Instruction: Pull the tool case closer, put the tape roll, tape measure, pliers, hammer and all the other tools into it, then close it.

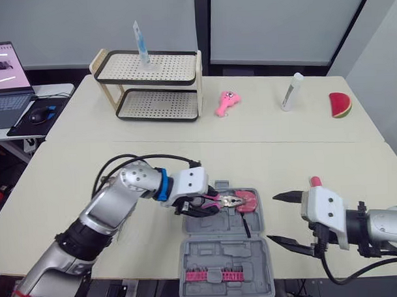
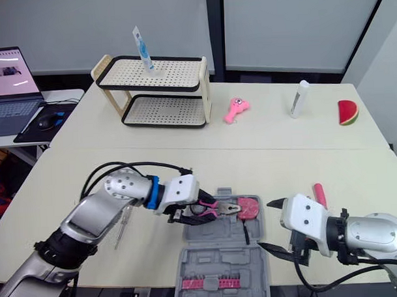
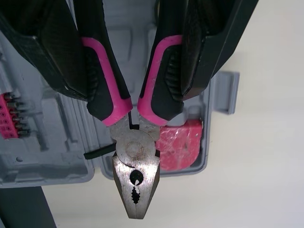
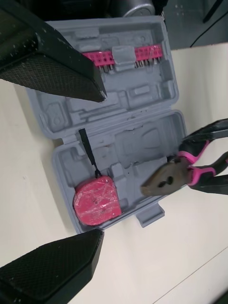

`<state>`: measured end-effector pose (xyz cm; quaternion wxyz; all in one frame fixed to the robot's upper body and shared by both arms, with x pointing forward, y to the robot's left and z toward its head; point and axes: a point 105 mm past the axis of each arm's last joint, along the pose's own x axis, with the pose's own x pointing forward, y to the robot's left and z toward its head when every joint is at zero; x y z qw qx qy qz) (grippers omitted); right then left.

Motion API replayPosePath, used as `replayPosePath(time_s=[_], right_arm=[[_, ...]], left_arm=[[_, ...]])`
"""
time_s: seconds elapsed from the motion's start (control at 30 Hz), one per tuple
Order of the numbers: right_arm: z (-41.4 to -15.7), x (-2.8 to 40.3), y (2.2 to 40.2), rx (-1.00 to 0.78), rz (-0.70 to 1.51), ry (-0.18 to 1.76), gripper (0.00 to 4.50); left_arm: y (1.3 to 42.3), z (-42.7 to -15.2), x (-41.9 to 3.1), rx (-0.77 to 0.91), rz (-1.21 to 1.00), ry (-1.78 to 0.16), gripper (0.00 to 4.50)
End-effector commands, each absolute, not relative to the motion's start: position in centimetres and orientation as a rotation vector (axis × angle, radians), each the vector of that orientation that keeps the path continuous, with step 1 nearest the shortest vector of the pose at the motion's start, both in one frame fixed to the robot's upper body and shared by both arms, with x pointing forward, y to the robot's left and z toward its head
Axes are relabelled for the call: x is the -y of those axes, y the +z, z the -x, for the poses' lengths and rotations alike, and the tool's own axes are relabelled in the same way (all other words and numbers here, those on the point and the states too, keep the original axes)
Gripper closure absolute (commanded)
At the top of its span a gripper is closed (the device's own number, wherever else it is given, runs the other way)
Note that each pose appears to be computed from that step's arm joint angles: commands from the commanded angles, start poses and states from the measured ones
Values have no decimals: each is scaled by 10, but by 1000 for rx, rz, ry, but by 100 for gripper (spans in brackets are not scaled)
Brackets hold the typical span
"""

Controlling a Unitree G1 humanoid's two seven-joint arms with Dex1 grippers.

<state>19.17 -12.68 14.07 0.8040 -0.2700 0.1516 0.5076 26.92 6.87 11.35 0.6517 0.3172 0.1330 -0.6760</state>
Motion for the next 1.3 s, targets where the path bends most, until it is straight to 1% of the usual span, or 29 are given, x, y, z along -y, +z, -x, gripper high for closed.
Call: replayPosePath(time_s=[0.03,0.1,0.2,0.3,0.47,0.57,0.63,0.7,0.9,0.93,1.17,1.23,1.27,1.3], right_arm=[[-203,111,133,-308,609,1059,0],[-214,97,125,-312,614,1057,0],[-225,84,121,-315,625,1056,0],[-228,75,115,-342,646,1088,0],[-233,67,114,-327,708,1131,0],[-237,63,114,-307,731,1138,58],[-237,61,114,-304,734,1148,128],[-237,59,113,-300,740,1158,187],[-237,52,113,-284,746,1183,307],[-237,52,113,-284,748,1186,316],[-237,55,115,-276,760,1184,317],[-238,57,118,-271,763,1181,317],[-238,59,119,-269,766,1182,319],[-237,60,120,-268,768,1182,326]], left_arm=[[121,-269,-56,-273,-739,-1561,205],[119,-267,-53,-280,-749,-1573,205],[119,-266,-52,-287,-759,-1577,205],[117,-266,-54,-296,-769,-1576,205],[114,-265,-57,-309,-775,-1576,205],[112,-263,-59,-318,-778,-1575,205],[111,-263,-59,-320,-778,-1573,205],[111,-264,-59,-321,-779,-1572,205],[109,-266,-59,-327,-776,-1560,205],[109,-266,-59,-328,-769,-1559,205],[109,-261,-63,-333,-726,-1610,205],[107,-262,-71,-331,-737,-1612,134],[107,-262,-75,-329,-742,-1617,113],[107,-263,-80,-330,-740,-1616,81]])
